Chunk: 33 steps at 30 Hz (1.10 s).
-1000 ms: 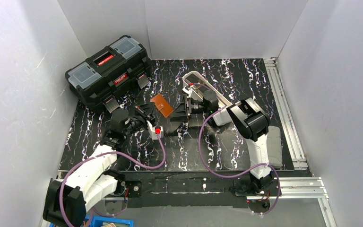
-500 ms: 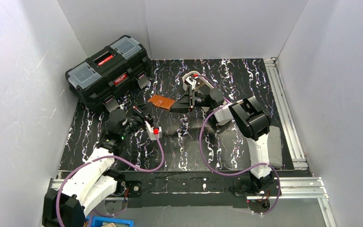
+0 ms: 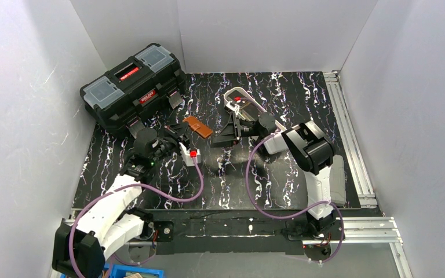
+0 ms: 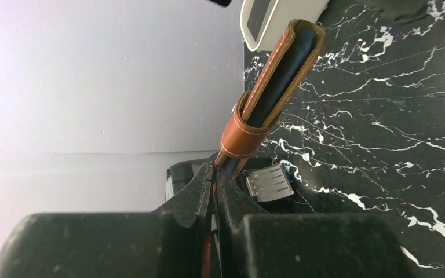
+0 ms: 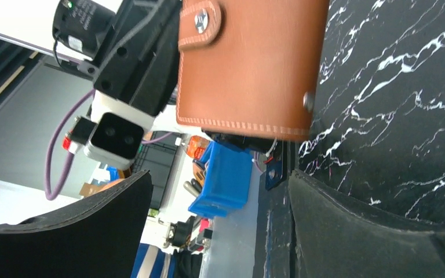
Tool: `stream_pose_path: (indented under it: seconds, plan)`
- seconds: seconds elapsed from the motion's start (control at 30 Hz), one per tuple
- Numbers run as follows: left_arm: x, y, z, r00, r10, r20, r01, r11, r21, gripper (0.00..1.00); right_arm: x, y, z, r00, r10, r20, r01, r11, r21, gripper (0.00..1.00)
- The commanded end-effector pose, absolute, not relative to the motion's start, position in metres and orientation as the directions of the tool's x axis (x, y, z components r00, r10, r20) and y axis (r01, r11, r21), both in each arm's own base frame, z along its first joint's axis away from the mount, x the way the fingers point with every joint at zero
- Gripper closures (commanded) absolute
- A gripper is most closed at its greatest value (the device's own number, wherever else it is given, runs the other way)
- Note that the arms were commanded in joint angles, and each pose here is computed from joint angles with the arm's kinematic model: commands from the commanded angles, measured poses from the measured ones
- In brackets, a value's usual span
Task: Put the credit cards into the card holder
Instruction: Open the card holder.
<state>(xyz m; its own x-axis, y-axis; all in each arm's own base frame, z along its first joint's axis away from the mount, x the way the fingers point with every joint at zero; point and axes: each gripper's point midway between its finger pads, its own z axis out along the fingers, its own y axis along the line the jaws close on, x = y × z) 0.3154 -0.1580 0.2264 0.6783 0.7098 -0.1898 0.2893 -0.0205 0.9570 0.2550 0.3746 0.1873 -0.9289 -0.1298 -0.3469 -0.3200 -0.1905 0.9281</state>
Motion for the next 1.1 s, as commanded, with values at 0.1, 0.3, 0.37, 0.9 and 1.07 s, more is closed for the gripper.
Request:
stream_pose_path:
  seconds: [0.1, 0.3, 0.37, 0.9, 1.07]
  plan:
    - [0.31, -0.165, 0.265, 0.714, 0.672, -0.196, 0.236, 0.032, 0.971, 1.0, 0.256, 0.374, 0.212, -0.888, -0.069, -0.455, -0.425, -0.255, 0.868, 0.09]
    - [0.294, -0.17, 0.273, 0.765, 0.626, -0.15, 0.189, 0.004, 0.982, 1.0, 0.28, 0.387, 0.228, -0.904, -0.027, -0.427, -0.404, -0.279, 0.871, 0.1]
    - [0.29, -0.17, 0.274, 0.776, 0.617, -0.133, 0.176, -0.009, 0.984, 1.0, 0.286, 0.389, 0.235, -0.903, -0.012, -0.43, -0.408, -0.29, 0.866, 0.1]
    - [0.296, -0.168, 0.261, 0.766, 0.635, -0.104, 0.167, -0.04, 0.985, 1.0, 0.271, 0.402, 0.253, -0.902, -0.026, -0.431, -0.399, -0.331, 0.855, 0.39]
    - [0.299, -0.165, 0.254, 0.751, 0.655, -0.083, 0.168, -0.067, 0.983, 1.0, 0.267, 0.396, 0.253, -0.904, -0.018, -0.426, -0.398, -0.322, 0.859, 0.56]
